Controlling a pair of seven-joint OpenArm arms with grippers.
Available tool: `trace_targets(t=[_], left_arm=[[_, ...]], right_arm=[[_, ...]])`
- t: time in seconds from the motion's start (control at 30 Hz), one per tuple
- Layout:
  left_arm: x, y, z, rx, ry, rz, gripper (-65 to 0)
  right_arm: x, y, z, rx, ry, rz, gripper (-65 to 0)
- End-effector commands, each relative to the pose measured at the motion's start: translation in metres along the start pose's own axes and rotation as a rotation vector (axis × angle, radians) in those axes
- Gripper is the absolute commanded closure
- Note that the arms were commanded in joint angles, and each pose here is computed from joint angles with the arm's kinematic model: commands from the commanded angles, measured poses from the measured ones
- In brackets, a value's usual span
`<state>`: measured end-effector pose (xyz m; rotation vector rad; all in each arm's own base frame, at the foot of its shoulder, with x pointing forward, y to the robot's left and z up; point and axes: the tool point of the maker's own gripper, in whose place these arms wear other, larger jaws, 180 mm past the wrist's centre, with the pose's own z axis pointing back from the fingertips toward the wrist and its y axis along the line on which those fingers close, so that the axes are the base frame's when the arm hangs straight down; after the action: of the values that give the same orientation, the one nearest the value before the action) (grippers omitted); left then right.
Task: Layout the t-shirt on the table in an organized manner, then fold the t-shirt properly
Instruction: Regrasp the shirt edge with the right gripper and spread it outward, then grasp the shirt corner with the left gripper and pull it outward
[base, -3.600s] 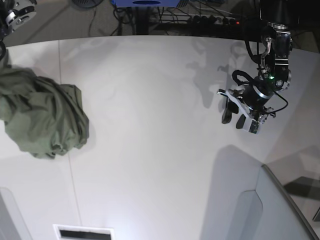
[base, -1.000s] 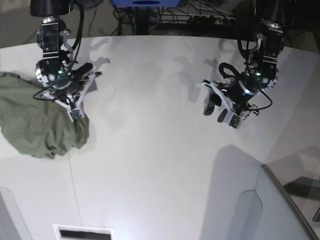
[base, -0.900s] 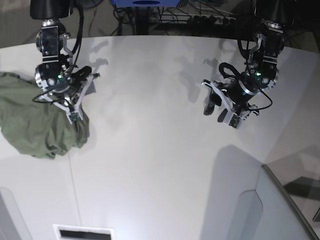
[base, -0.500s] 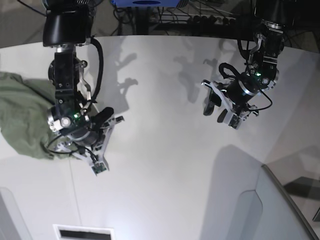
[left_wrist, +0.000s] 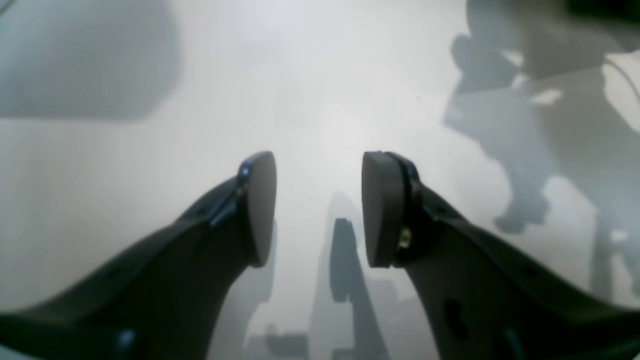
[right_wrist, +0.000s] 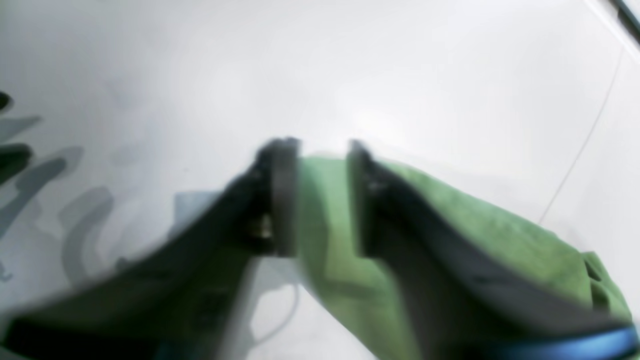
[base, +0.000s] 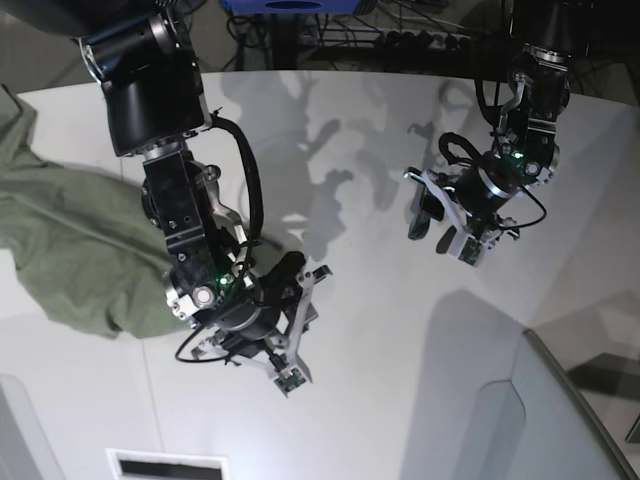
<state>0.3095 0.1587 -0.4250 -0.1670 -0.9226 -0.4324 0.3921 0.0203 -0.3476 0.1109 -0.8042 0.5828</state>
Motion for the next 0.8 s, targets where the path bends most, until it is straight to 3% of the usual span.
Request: trace_targets(t=[0.0, 0.07, 0.17, 0.33, 0.5, 0.63, 0.77], left_arm=[[0.015, 0.007, 0.002, 0.010, -0.047, -0.009, -27.2], [0.016, 0.008, 0.001, 0.010, -0.047, -0.009, -27.2], [0.016, 0.008, 0.001, 0.010, -0.047, -0.009, -27.2], [0.015, 0.007, 0.001, 0.009, -0.045, -0.009, -27.2], [0.022, -0.002, -0.001, -0.010, -0.066, -0.002, -27.2], [0.054, -0.046, -0.010, -0.100, -0.139, -0.030, -27.2], [0.091, -0.114, -0.026, -0.247, -0.212, -0.067, -25.8]], right_arm=[[0.030, -0.009, 0.008, -0.021, -0.085, 0.009, -35.3], [0.036, -0.028, 0.021, -0.077, -0.119, 0.007, -44.1], [0.028, -0.053, 0.043, -0.171, -0.136, -0.005, -42.0], [-0.064, -0.089, 0.069, -0.365, 0.067, 0.042, -38.7], [-0.142, -0.140, 0.117, -0.548, 0.111, -0.133, -31.5], [-0.210, -0.185, 0.158, -0.694, 0.214, -0.267, -31.4], [-0.278, -0.216, 0.192, -0.816, 0.328, -0.445, -31.4]])
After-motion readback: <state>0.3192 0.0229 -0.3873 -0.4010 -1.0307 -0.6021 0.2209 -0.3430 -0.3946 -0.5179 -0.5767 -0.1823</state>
